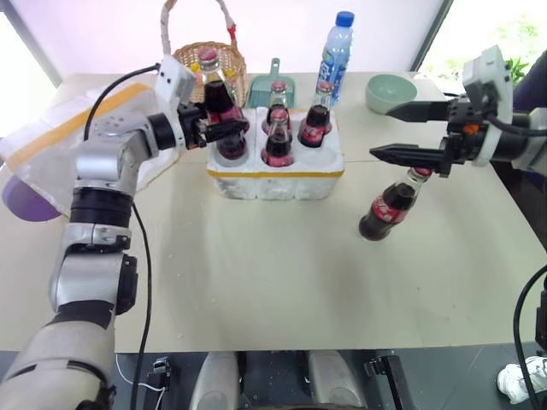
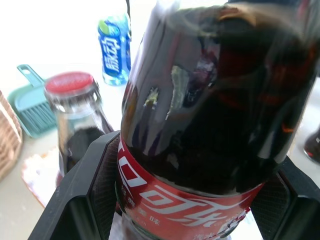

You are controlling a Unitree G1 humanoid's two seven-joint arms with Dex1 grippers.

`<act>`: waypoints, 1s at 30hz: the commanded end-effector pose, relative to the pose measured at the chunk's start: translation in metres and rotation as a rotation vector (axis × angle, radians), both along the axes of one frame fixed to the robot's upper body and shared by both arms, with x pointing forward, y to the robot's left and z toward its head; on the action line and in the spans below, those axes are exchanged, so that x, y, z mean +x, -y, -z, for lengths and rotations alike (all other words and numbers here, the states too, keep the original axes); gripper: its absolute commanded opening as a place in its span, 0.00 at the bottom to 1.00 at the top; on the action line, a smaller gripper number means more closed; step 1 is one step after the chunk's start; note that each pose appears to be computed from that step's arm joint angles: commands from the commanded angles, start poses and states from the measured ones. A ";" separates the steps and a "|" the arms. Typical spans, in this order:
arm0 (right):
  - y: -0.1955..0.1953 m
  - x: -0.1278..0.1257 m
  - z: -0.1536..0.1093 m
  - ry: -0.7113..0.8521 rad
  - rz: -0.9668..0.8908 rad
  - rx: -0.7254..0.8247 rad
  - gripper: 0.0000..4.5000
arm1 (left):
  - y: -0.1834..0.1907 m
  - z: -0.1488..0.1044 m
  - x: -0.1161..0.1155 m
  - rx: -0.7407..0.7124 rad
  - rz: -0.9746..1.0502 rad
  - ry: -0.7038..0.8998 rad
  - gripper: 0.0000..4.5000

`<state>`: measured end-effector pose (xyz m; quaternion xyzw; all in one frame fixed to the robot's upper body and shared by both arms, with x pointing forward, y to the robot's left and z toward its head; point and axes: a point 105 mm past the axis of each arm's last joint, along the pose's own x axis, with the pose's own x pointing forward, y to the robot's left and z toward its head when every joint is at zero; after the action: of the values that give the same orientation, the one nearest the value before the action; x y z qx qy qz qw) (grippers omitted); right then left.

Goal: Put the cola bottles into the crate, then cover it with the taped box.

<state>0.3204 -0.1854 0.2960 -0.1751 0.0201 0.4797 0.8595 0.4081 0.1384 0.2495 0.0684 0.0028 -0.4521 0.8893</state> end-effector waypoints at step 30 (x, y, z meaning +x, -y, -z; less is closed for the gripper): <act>0.025 -0.025 -0.032 0.108 0.054 0.024 1.00 | -0.007 -0.048 -0.034 -0.208 0.128 0.080 0.99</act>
<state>0.3088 -0.2058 0.3051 -0.1753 0.0105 0.4530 0.8740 0.3911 0.1408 0.2638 -0.0027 -0.0312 -0.4801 0.8767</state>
